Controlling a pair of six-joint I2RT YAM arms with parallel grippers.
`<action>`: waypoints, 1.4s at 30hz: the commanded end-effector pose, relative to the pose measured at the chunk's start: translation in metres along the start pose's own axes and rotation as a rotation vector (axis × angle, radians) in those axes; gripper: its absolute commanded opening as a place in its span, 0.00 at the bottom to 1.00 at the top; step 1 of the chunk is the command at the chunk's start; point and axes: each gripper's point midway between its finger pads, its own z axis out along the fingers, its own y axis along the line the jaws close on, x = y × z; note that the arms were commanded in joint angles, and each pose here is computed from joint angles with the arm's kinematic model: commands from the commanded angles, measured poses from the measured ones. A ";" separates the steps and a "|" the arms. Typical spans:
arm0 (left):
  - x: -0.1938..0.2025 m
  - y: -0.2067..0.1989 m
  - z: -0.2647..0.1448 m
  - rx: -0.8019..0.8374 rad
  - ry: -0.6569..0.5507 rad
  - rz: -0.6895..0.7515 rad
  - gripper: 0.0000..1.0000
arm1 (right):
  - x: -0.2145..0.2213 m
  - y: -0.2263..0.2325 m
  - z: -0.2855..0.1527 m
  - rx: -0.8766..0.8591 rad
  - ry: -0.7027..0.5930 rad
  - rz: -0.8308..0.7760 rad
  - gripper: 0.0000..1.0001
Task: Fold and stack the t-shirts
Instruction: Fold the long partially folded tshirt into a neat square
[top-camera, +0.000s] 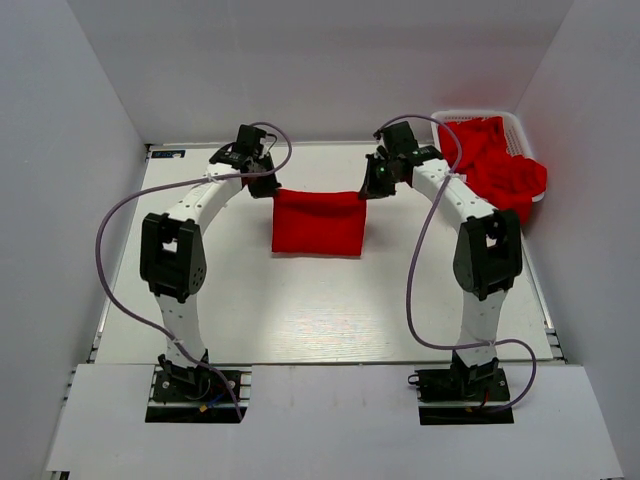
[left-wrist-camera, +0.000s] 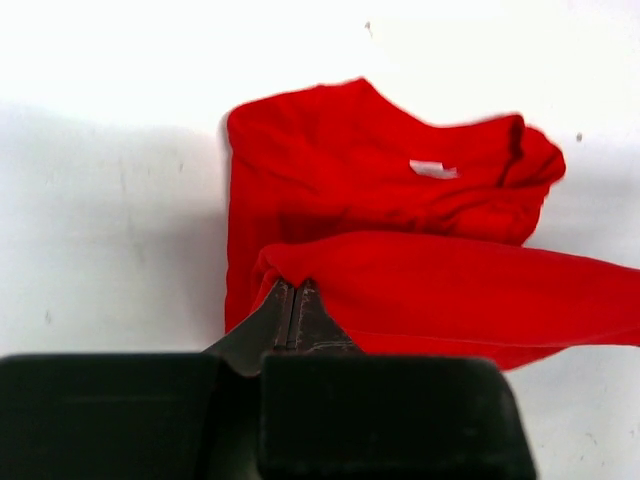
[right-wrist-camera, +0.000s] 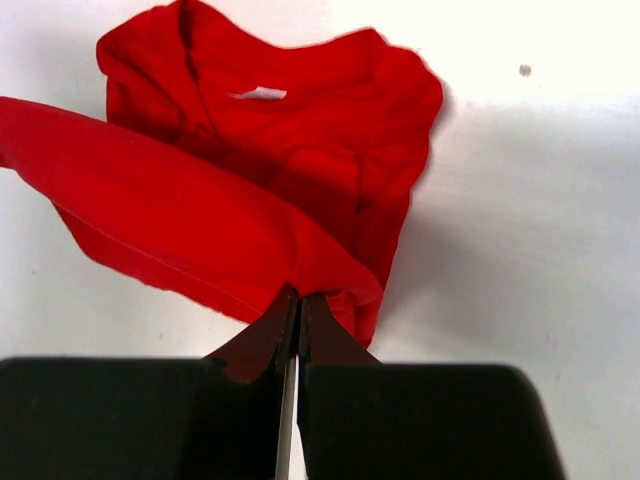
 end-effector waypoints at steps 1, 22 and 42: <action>-0.029 -0.006 0.000 0.032 -0.068 0.004 0.00 | -0.029 0.008 0.005 -0.074 -0.077 -0.043 0.00; -0.100 -0.019 0.054 0.142 -0.151 -0.001 1.00 | -0.104 -0.010 0.070 -0.155 -0.198 0.041 0.90; 0.020 0.017 0.039 0.116 0.066 0.193 0.95 | -0.001 -0.036 -0.026 0.004 -0.200 -0.017 0.90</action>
